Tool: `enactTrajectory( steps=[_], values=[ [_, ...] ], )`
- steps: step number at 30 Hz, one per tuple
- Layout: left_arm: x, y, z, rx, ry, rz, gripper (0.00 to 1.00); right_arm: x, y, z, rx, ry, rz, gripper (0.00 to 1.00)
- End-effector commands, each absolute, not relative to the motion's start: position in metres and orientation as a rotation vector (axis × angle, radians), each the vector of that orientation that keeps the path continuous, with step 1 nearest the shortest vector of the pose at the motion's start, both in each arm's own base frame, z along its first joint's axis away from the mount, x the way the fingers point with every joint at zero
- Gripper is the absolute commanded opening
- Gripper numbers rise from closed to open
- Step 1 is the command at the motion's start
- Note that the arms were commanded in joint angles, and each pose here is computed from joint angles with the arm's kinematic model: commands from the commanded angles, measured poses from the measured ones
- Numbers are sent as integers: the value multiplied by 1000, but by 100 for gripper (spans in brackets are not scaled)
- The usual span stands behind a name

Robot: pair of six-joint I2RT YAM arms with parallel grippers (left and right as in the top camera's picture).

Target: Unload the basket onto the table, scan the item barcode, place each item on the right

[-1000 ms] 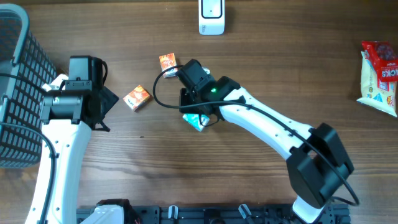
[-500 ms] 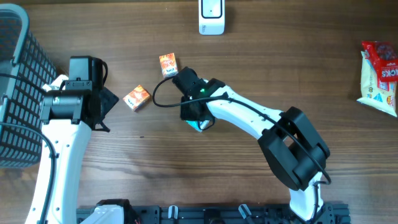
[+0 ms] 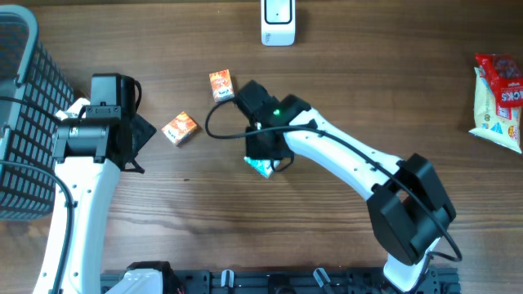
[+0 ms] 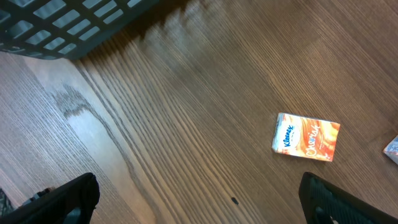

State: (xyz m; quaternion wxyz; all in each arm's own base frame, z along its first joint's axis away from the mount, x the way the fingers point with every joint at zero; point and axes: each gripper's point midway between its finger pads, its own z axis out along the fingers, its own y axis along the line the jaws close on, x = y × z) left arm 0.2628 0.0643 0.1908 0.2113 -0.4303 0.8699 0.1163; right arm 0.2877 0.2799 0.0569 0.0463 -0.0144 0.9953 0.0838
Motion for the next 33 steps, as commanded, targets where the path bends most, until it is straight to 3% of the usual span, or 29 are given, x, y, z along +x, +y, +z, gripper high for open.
enactTrajectory(
  steps=[1,5,6,8,9,17,18,20,24,26,30,33],
  values=[
    [262,70,190,-1226,2393,352,100,271,261,27,95,3095,193,20],
    [262,70,190,-1226,2393,352,100,260,253,1,196,3109,202,22],
    [262,70,190,-1226,2393,352,100,259,253,0,199,3112,207,20],
    [262,70,190,-1226,2393,352,100,261,253,3,205,3116,222,4],
    [262,70,190,-1226,2393,352,100,262,252,4,210,3116,220,4],
    [262,70,190,-1226,2394,353,100,281,249,68,105,3025,238,5],
    [262,70,190,-1226,2393,352,100,284,251,79,69,3002,256,11],
    [262,70,190,-1226,2393,352,100,289,255,97,23,2955,295,38],
    [262,70,190,-1226,2393,352,100,300,264,116,-170,2852,356,83],
    [262,70,190,-1226,2393,352,100,307,267,118,-395,2783,327,100],
    [261,70,190,-1226,2397,355,100,325,243,110,-492,2735,131,100],
    [259,70,189,-1227,2403,360,100,331,233,99,-547,2773,190,100]
  ],
)
